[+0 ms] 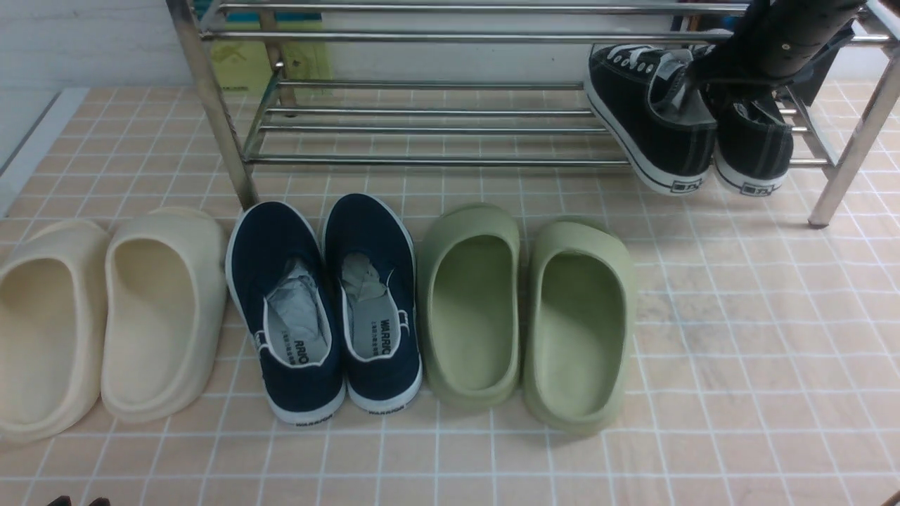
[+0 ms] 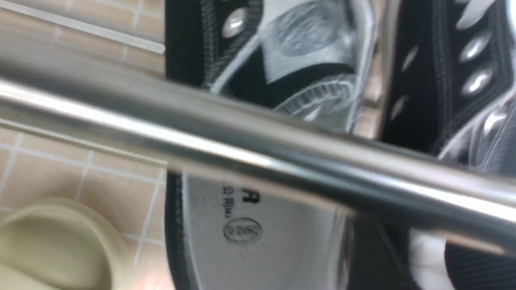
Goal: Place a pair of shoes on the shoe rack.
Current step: Use the right arm to put a shoe into the shoe rack
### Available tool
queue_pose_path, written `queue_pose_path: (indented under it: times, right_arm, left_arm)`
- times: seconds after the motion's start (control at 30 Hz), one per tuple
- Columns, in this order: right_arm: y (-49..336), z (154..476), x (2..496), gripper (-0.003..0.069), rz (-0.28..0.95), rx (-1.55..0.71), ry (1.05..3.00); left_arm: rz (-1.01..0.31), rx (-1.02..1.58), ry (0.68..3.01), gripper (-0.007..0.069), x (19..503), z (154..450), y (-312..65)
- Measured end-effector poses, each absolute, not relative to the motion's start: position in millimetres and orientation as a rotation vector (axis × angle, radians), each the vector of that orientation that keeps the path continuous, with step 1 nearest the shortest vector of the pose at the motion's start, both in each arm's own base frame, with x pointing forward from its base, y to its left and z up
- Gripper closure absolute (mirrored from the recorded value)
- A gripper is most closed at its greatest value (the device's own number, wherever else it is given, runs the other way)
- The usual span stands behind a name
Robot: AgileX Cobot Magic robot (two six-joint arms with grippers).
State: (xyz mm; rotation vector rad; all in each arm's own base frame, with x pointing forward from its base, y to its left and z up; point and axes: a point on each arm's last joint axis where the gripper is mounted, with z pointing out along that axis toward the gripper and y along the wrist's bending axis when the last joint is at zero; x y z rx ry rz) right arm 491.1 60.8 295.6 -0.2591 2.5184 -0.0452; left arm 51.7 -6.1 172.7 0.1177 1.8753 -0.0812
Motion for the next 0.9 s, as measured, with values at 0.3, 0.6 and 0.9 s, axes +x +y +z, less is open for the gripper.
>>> queue_pose_path:
  times: [0.3, 0.6, 0.9]
  right_arm:
    - [63, 289, 494, 0.0256, -0.035, -0.250, 2.523]
    - [63, 314, 482, 0.0235, -0.012, -0.199, 2.506]
    - [68, 321, 455, 0.0309, 0.086, -0.191, 2.544]
  left_arm:
    - [-0.080, 0.118, 1.875, 0.0386, 52, 173, -6]
    - [-0.080, 0.118, 1.875, 0.0386, 52, 173, -6]
    - [-0.080, 0.118, 1.875, 0.0386, 52, 173, -6]
